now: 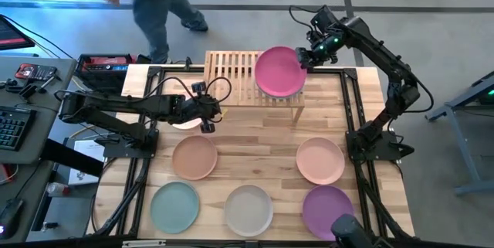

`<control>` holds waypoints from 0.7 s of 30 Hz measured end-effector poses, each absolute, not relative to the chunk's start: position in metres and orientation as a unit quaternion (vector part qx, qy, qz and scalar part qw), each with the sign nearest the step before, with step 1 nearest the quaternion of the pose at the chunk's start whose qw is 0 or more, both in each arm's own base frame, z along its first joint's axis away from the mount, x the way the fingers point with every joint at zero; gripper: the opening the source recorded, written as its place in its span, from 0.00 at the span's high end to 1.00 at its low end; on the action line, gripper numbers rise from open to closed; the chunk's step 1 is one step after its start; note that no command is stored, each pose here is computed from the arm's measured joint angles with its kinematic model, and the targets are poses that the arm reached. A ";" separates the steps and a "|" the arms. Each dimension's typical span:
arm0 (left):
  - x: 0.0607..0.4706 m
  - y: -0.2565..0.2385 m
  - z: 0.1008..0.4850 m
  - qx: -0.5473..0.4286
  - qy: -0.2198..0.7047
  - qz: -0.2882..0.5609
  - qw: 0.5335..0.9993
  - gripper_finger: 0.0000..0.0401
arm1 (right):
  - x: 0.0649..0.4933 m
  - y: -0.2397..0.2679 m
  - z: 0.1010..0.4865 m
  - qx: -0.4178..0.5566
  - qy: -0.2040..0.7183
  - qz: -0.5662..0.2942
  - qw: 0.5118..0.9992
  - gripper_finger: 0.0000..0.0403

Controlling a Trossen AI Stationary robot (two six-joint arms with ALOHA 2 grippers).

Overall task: Place and stack plates onto a shelf
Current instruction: Stack the pink plate on top of the green plate on the shelf

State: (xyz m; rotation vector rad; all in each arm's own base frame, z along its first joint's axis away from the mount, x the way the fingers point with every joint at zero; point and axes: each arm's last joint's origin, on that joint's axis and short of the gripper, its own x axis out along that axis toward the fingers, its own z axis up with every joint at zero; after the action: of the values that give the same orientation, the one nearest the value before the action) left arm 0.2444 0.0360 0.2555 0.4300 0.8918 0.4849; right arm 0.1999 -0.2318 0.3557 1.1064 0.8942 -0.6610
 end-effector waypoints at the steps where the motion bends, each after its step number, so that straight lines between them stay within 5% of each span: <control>1: 0.244 0.036 0.256 0.204 0.423 0.230 0.852 0.80 | 0.200 -0.232 0.356 0.498 0.402 -0.298 0.708 1.00; 21: 0.244 0.036 0.256 0.205 0.423 0.232 0.852 0.80 | 0.200 -0.233 0.355 0.481 0.407 -0.309 0.712 1.00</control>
State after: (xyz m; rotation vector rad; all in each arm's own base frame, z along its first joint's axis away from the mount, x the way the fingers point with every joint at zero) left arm 0.2445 0.0361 0.2557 0.4318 0.8908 0.4881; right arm 0.1995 -0.2328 0.3555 1.0674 0.9036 -0.6861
